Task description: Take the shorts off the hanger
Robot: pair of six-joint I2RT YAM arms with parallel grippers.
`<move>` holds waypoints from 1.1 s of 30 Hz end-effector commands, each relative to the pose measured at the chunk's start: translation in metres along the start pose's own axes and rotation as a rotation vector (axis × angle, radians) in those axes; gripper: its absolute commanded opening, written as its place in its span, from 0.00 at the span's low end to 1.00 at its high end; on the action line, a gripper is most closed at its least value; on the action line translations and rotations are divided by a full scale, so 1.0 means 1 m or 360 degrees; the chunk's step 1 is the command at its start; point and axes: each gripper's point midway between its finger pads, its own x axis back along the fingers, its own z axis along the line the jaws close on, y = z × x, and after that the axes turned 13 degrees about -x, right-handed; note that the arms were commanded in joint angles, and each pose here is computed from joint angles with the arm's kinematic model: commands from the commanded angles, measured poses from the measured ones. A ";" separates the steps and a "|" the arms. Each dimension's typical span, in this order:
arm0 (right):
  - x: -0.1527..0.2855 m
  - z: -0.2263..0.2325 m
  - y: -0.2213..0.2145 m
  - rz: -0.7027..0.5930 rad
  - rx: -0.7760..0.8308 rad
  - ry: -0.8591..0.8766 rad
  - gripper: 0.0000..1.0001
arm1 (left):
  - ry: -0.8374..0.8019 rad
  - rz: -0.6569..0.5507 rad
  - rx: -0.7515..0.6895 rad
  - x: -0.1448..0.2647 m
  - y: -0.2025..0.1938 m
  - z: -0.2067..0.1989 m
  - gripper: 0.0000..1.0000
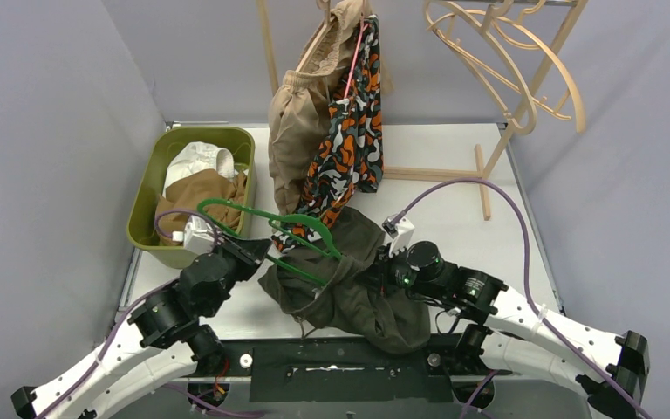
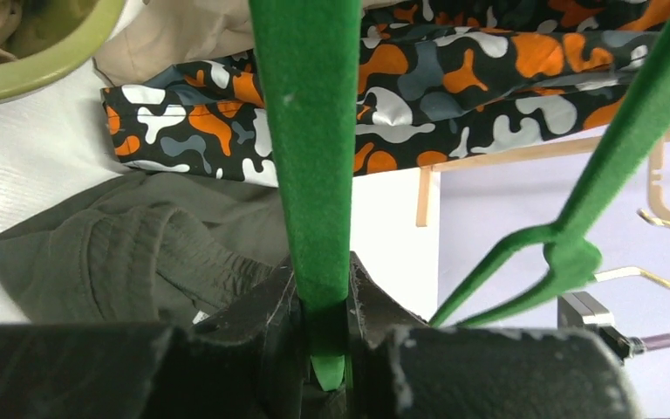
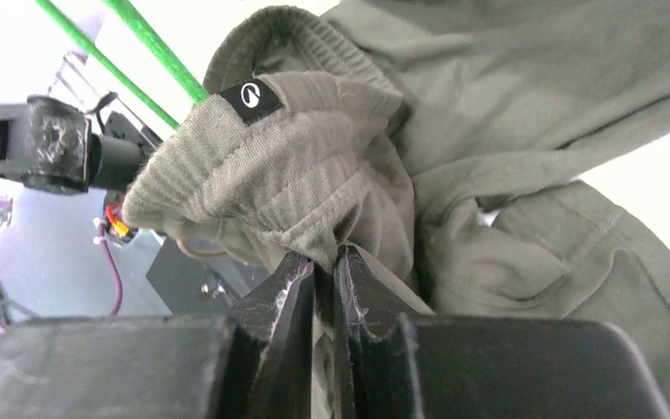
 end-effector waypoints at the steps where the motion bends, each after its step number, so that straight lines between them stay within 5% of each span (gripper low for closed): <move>1: 0.003 -0.058 0.013 -0.0141 0.0018 -0.0480 0.00 | 0.0027 -0.0347 0.0215 0.033 0.072 -0.003 0.00; 11: -0.007 -0.018 0.013 -0.0095 0.0163 -0.0116 0.01 | 0.0032 -0.0434 0.0304 0.045 0.084 0.008 0.00; 14: -0.004 -0.027 0.018 -0.0156 0.0131 -0.0189 0.21 | 0.0006 -0.0432 0.0309 0.044 0.085 0.003 0.00; 19: 0.012 -0.068 0.020 -0.0183 0.0152 -0.0545 0.68 | -0.0074 -0.0432 0.0296 0.045 0.088 -0.009 0.00; 23: 0.029 -0.054 0.035 -0.0284 0.0104 -0.0486 0.78 | -0.0119 -0.0424 0.0287 0.046 0.089 -0.017 0.00; 30: 0.029 0.060 0.055 -0.0334 -0.0048 0.0382 0.83 | -0.0133 -0.0414 0.0322 0.046 0.082 -0.008 0.00; 33: 0.008 0.061 0.059 -0.0319 -0.0221 0.0349 0.84 | -0.0183 -0.0404 0.0353 0.047 0.077 -0.006 0.00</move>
